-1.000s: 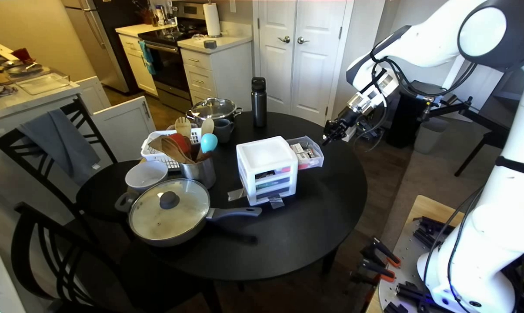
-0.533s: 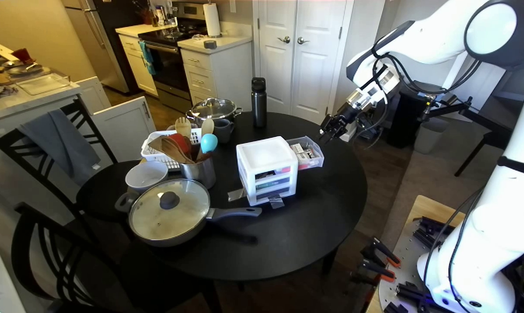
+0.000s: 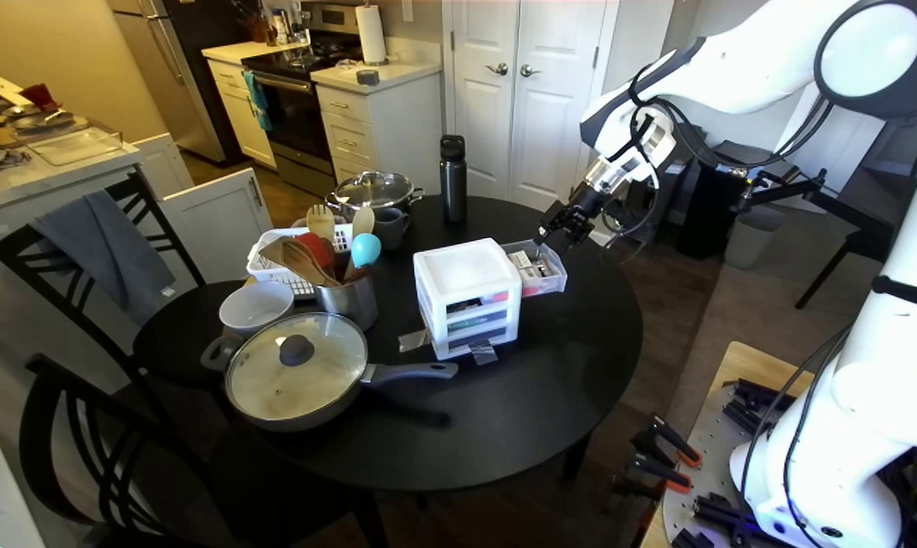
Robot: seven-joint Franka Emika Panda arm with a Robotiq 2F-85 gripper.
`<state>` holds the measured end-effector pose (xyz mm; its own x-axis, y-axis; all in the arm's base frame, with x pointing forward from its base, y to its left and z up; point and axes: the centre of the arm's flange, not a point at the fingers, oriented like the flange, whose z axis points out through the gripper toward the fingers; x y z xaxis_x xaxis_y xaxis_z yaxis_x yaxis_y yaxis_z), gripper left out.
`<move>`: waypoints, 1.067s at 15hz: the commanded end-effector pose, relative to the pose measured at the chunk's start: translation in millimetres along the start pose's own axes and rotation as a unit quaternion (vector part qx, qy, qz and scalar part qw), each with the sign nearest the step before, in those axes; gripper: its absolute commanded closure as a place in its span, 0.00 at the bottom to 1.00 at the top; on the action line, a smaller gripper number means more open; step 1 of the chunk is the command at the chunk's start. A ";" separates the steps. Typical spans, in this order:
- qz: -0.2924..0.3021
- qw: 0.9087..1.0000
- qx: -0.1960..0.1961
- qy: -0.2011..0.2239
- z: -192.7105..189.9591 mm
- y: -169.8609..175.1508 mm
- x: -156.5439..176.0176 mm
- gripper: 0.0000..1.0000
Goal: Open the top drawer
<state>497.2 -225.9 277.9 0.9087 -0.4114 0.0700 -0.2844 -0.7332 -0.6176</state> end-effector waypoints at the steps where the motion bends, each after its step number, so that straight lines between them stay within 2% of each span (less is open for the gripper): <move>1: 0.003 0.999 -0.044 -0.009 0.7 -4.1 2.5 0.03; 2: 0.003 0.999 -0.053 -0.010 -2.5 -2.4 3.6 0.05; 3: 0.002 0.998 -0.060 -0.010 -5.6 -0.7 4.5 0.02; 4: 0.002 0.998 -0.067 -0.011 -9.3 1.2 5.1 0.06; 7: -0.016 0.995 -0.096 -0.026 -14.9 4.8 4.5 0.01; 16: -0.054 0.983 -0.169 -0.047 -1.1 -2.1 -3.4 0.00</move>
<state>500.6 -232.5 280.0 0.9601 -0.2773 0.0370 -0.2454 -0.8982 -0.3647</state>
